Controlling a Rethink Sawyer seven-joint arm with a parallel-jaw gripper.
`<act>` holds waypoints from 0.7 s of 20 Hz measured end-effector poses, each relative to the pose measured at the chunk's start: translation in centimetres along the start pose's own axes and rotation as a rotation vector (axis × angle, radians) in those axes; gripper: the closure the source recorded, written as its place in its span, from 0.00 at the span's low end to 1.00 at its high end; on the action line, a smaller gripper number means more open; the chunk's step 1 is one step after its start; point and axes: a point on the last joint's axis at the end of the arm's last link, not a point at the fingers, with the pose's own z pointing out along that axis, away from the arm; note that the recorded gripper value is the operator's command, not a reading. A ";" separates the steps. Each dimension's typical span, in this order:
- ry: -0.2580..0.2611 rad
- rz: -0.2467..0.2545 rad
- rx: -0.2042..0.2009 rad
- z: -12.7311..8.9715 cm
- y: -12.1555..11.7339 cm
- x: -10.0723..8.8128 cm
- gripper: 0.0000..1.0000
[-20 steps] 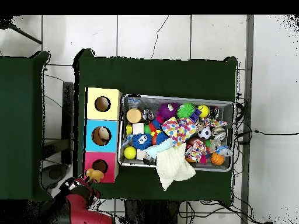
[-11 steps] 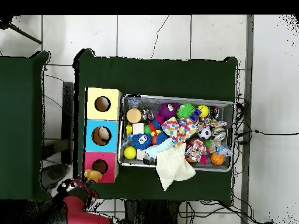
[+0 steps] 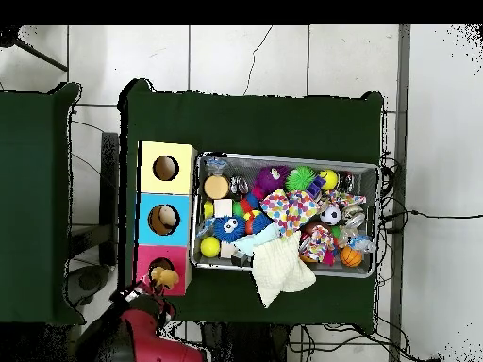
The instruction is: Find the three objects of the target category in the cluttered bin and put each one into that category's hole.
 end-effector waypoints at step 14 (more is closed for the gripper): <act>0.007 -0.021 0.023 0.1 -2.2 -0.4 1.00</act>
